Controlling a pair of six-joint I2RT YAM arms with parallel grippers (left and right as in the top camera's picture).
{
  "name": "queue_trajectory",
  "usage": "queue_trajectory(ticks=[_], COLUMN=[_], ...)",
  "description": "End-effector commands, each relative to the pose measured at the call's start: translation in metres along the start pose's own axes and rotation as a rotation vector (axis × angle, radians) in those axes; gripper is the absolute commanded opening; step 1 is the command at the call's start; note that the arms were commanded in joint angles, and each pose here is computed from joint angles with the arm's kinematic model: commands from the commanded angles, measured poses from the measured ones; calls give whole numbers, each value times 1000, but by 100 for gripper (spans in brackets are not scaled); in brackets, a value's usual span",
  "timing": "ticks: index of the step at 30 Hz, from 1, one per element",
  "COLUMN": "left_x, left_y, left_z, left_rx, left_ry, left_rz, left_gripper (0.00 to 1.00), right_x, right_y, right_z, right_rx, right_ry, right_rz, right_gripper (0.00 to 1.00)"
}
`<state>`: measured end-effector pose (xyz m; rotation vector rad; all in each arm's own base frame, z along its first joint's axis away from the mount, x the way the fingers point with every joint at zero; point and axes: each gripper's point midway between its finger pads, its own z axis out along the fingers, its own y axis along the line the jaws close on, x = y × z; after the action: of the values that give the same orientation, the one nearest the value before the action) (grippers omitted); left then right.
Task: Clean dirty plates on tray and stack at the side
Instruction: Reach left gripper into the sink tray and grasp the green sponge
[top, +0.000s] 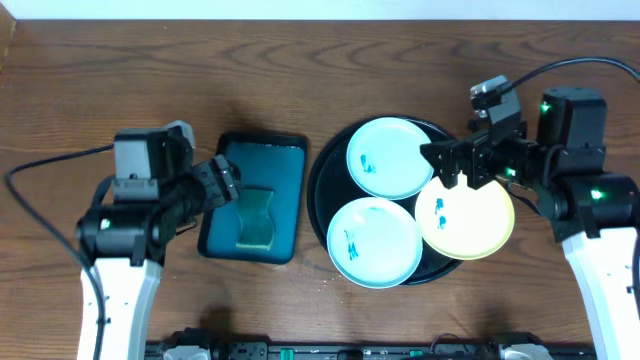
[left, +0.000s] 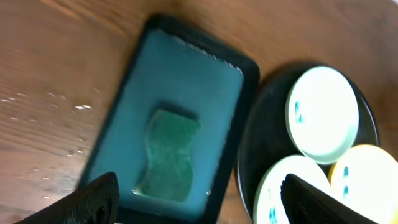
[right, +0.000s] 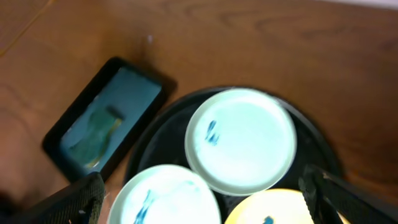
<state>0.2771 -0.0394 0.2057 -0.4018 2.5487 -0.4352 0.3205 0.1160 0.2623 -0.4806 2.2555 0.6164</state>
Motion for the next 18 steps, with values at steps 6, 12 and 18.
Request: queue_trajectory(ticks=[6,12,18], left_x=[46,75,79], left_y=[6,26,48], left_z=[63,117,172], left_rx=[-149,-309,-398], left_ry=[286,427,457], left_rz=[95,82,96], left_gripper=[72,68,53], right_x=[-1,9,10], right_y=[14,15,15], right_z=[-3,-3,-3], right_rx=[-82,-86,-86], right_ry=[6,46,51], right_rz=[40,67,70], right_gripper=[99,87,81])
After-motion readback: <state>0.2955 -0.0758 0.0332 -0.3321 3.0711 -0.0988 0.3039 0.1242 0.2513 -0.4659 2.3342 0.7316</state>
